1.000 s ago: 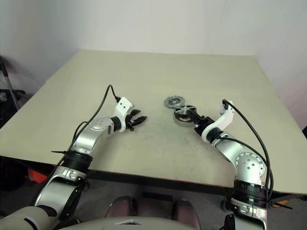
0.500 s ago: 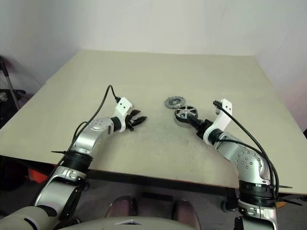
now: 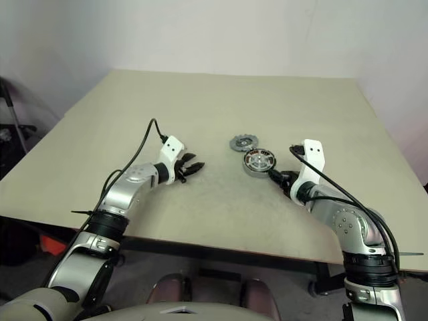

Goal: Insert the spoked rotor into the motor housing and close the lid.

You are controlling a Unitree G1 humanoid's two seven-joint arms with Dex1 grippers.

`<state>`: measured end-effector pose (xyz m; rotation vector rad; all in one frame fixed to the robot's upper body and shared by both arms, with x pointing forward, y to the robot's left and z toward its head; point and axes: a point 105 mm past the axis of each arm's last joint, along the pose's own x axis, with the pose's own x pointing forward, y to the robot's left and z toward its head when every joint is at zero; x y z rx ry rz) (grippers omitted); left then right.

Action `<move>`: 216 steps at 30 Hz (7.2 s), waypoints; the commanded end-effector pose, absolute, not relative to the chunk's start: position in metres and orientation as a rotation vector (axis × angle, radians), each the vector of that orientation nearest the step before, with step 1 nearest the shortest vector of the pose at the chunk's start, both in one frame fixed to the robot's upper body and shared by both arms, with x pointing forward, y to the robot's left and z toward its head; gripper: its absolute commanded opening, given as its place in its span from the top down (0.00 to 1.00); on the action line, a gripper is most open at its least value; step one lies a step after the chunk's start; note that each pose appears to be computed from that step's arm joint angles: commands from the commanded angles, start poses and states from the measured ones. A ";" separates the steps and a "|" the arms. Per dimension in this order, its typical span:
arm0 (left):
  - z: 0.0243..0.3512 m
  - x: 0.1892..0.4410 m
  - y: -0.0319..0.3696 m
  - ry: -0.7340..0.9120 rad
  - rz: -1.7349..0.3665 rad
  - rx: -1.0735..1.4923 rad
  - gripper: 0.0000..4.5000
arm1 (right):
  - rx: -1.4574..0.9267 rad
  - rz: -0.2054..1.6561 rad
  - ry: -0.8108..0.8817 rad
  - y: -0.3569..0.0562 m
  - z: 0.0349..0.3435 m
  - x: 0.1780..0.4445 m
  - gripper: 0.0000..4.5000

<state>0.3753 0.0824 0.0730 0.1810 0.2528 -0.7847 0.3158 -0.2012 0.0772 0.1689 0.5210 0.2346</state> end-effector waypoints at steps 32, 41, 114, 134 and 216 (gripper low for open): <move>0.085 0.376 0.078 0.193 -0.800 0.185 0.46 | -0.312 0.471 0.345 -0.171 0.143 0.322 0.49; 0.083 0.374 0.080 0.195 -0.793 0.182 0.46 | -0.348 0.423 0.284 -0.184 0.150 0.336 0.49; 0.103 0.379 0.090 0.131 -0.704 0.157 0.46 | -0.446 0.402 0.242 -0.175 0.124 0.371 0.93; 0.104 0.378 0.087 0.134 -0.716 0.161 0.46 | -0.426 0.400 0.224 -0.175 0.130 0.367 0.93; 0.097 0.371 0.097 0.146 -0.651 0.149 0.46 | -1.748 1.297 0.323 -0.193 0.098 0.388 0.84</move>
